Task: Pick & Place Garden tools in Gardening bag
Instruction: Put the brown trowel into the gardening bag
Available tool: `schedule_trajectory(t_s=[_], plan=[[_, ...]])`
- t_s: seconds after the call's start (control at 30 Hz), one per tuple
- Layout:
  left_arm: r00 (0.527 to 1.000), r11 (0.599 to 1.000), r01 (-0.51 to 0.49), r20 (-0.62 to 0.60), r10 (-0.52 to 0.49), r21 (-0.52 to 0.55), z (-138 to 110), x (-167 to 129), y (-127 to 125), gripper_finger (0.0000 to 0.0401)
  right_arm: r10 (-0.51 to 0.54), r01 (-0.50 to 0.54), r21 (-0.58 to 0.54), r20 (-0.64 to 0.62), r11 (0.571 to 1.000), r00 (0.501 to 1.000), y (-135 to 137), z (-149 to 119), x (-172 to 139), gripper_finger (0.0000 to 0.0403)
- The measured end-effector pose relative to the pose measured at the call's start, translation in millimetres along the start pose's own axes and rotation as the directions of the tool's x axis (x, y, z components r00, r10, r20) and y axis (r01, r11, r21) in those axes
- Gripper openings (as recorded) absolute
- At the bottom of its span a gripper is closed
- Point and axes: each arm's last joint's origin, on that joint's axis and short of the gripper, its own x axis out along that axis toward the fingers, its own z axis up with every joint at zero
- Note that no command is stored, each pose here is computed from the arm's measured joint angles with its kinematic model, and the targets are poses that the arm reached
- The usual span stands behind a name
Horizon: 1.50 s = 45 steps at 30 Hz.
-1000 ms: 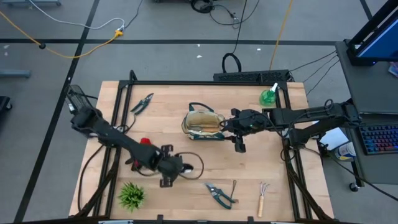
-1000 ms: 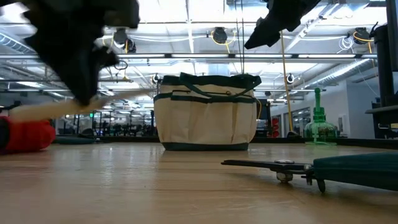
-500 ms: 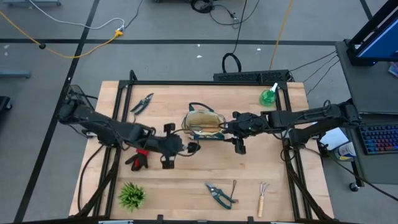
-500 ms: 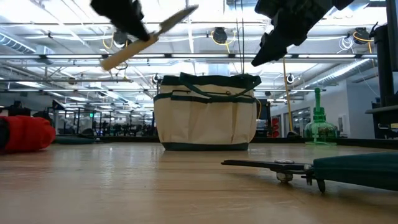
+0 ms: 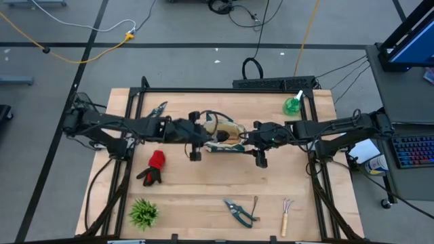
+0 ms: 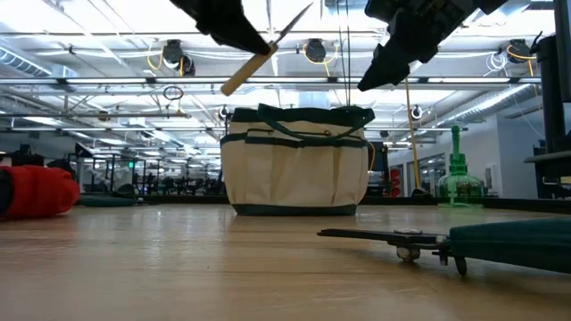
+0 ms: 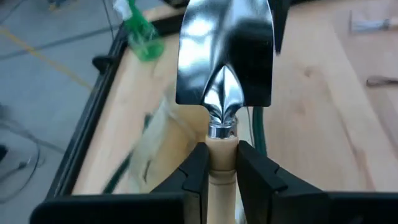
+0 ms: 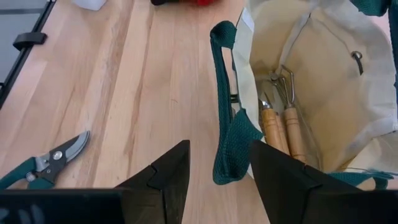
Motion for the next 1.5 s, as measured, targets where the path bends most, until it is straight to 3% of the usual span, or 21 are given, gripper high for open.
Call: schedule_trajectory(t_s=[0.13, 0.43, 0.87, 1.5], plan=[[0.999, 0.999, 0.035, 0.037, -0.035, 0.002, 1, 3, 12, 0.0058, 0.0, 0.0, -0.009, 0.001, 1.0, 1.0, 0, 0, 0, 0.016], [0.998, 0.999, -0.028, 0.058, 0.029, -0.025, 0, 7, 32, 0.0063, 0.0, 0.0, -0.02, 0.0, 1.0, 1.0, 0, 0, 0, 0.016], [1.0, 0.997, -0.013, 0.022, 0.011, 0.076, -13, 54, 29, 0.0059, 0.001, 0.0, -0.02, 0.001, 1.0, 1.0, 0, 0, 0, 0.016], [0.993, 1.0, -0.007, -0.116, 0.007, -0.006, -32, 68, 32, 0.0058, 0.001, -0.001, -0.02, 0.003, 1.0, 1.0, 0, 0, 0, 0.016]])
